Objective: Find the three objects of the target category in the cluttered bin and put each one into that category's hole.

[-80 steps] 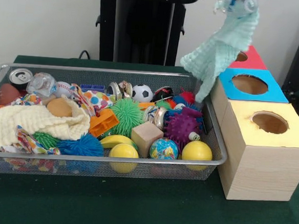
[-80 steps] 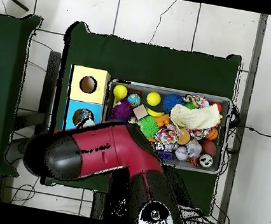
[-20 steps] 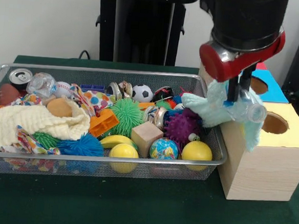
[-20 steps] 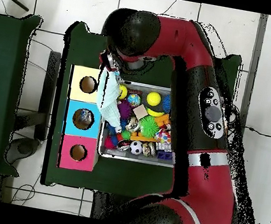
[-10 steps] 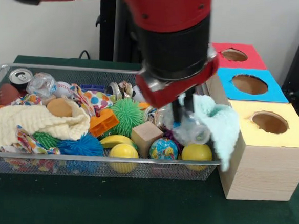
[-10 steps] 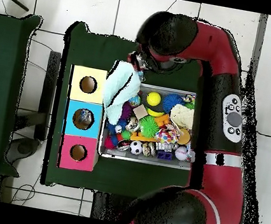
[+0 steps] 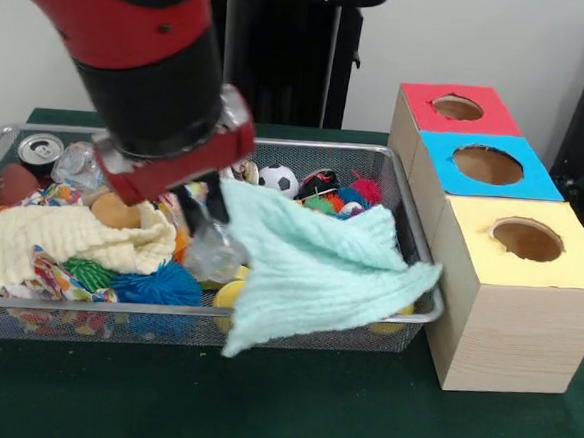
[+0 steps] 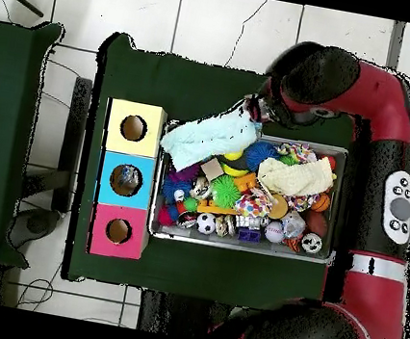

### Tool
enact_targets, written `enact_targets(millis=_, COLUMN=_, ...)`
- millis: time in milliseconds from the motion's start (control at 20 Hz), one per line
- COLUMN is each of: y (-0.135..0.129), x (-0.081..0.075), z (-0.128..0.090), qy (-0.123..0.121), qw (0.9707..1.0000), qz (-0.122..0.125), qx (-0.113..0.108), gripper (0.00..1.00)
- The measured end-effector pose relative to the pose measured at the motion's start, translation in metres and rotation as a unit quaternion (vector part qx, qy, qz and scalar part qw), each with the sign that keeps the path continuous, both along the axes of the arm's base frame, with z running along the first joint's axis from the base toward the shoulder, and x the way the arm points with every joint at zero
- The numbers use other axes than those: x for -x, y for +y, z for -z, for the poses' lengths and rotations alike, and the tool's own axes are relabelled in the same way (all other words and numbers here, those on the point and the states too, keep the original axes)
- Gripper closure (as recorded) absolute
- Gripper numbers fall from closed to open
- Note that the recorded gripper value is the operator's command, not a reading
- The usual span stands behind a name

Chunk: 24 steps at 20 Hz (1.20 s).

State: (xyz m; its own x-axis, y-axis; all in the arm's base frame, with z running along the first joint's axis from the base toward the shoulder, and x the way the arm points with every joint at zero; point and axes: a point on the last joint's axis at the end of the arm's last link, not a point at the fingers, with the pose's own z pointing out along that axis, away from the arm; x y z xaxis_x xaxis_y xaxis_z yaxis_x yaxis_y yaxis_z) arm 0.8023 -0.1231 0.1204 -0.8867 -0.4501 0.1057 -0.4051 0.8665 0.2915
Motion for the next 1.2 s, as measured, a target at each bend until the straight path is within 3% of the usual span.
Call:
enact_targets(millis=50, y=-0.025, x=0.016, z=-0.010, qy=0.010, qw=0.9998, qz=0.006, qx=0.014, gripper=1.00)
enact_targets(millis=400, y=-0.083, x=0.072, z=-0.056, qy=0.039, qw=0.9974, qz=0.023, qx=0.056, gripper=1.00)
enact_targets(millis=600, y=-0.105, x=0.118, z=-0.107, qy=0.048, qw=0.9938, qz=0.041, qx=0.091, gripper=1.00)
enact_targets(millis=900, y=-0.091, x=0.153, z=-0.154, qy=0.009, qw=0.9896, qz=0.064, qx=0.128, gripper=1.00)
enact_targets(millis=1200, y=-0.029, x=0.186, z=-0.174, qy=-0.062, qw=0.9803, qz=0.089, qx=0.165, gripper=1.00)
